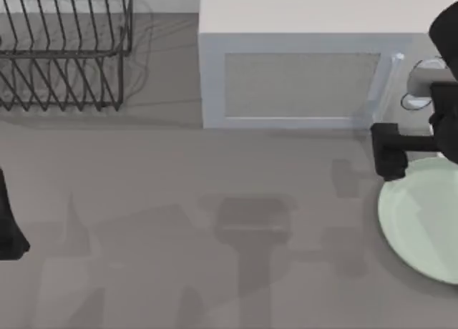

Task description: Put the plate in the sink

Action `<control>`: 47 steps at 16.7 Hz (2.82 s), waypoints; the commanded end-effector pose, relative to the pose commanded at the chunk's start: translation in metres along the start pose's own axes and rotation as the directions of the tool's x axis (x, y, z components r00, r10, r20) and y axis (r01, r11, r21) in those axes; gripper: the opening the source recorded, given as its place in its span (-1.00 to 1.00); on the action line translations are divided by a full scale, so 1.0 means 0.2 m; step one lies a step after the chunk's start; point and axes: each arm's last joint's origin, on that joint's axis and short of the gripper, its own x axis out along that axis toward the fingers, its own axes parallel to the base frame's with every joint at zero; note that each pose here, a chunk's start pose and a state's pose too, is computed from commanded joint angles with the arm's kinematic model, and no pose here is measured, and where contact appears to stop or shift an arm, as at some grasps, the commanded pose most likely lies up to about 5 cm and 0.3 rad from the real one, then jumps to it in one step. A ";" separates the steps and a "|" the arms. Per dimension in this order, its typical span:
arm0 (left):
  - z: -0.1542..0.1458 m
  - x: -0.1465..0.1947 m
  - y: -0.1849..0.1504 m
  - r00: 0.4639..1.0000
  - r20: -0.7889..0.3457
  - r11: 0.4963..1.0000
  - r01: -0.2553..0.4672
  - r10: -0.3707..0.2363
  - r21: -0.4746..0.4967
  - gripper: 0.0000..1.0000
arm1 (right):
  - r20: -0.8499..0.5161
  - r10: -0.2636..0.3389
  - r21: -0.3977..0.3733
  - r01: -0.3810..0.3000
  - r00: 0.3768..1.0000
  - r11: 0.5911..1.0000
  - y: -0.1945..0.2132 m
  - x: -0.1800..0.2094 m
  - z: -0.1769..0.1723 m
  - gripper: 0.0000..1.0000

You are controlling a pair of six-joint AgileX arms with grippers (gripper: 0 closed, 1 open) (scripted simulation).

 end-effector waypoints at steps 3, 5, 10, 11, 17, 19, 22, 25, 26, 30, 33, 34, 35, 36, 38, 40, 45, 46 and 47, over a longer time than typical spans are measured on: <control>0.00 0.00 0.00 1.000 0.000 1.000 0.000 0.000 0.000 1.00 | -0.133 -0.045 -0.002 0.045 0.990 0.999 0.09 0.11 0.08 1.00; 0.00 0.00 0.00 1.000 0.000 1.000 0.000 0.000 0.000 1.00 | -0.177 -0.062 -0.004 0.062 0.982 0.998 0.12 0.15 0.11 1.00; 0.00 0.00 0.00 1.000 0.000 1.000 0.000 0.000 0.000 1.00 | -0.186 -0.066 -0.005 0.066 0.980 0.998 0.13 0.16 0.12 1.00; 0.00 0.00 0.00 1.000 0.000 1.000 0.000 0.000 0.000 1.00 | -0.184 -0.065 -0.001 0.066 0.981 0.998 0.12 0.16 0.12 1.00; 0.00 0.00 0.00 1.000 0.000 1.000 0.000 0.000 0.000 1.00 | -0.187 -0.066 -0.005 0.066 0.980 0.998 0.12 0.39 0.09 1.00; 0.00 0.00 0.00 1.000 0.000 1.000 0.000 0.000 0.000 1.00 | -0.176 -0.061 -0.006 0.061 0.983 0.998 0.11 0.51 0.07 1.00; 0.00 0.00 0.00 1.000 0.000 1.000 0.000 0.000 0.000 1.00 | -0.182 -0.064 -0.005 0.064 0.981 0.998 0.10 0.64 0.03 1.00; 0.00 0.00 0.00 1.000 0.000 1.000 0.000 0.000 0.000 1.00 | -0.186 -0.066 -0.005 0.066 0.980 0.998 0.09 0.66 0.02 1.00; 0.00 0.00 0.00 1.000 0.000 1.000 0.000 0.000 0.000 1.00 | -0.186 -0.066 -0.005 0.066 0.980 0.998 0.09 0.66 0.02 1.00; 0.00 0.00 0.00 1.000 0.000 1.000 0.000 0.000 0.000 1.00 | -0.186 -0.066 -0.005 0.066 0.980 0.998 0.09 0.66 0.02 0.55; 0.00 0.00 0.00 1.000 0.000 1.000 0.000 0.000 0.000 1.00 | -0.186 -0.066 -0.005 0.066 0.980 0.998 0.09 0.66 0.02 0.10; 0.00 0.00 0.00 1.000 0.000 1.000 0.000 0.000 0.000 1.00 | -0.186 -0.066 -0.005 0.066 0.980 0.998 0.09 0.66 0.02 -0.06; 0.00 0.00 0.00 1.000 0.000 1.000 0.000 0.000 0.000 1.00 | -0.186 -0.066 -0.005 0.066 0.980 0.998 0.09 0.66 0.02 -0.21; 0.00 0.00 0.00 1.000 0.000 1.000 0.000 0.000 0.000 1.00 | -0.186 -0.066 -0.005 0.066 0.980 0.998 0.09 0.66 0.02 -0.36; 0.00 0.00 0.00 1.000 0.000 1.000 0.000 0.000 0.000 1.00 | -0.186 -0.066 -0.005 0.066 0.980 0.998 0.09 0.66 0.02 -0.66; 0.00 0.00 0.00 1.000 0.000 1.000 0.000 0.000 0.000 1.00 | -0.186 -0.066 -0.005 0.066 0.980 0.998 0.09 0.66 0.02 -0.96; 0.00 0.00 0.00 1.000 0.000 1.000 0.000 0.000 0.000 1.00 | -0.186 -0.066 -0.005 0.066 0.980 0.998 0.09 0.66 0.02 -1.00; 0.00 0.00 0.00 1.000 0.000 1.000 0.000 0.000 0.000 1.00 | -0.186 -0.066 -0.005 0.066 0.980 0.998 0.09 0.66 0.02 -1.00; 0.00 0.00 0.00 1.000 0.000 1.000 0.000 0.000 0.000 1.00 | -0.186 -0.066 -0.005 0.066 0.980 0.998 0.09 0.66 0.02 -1.00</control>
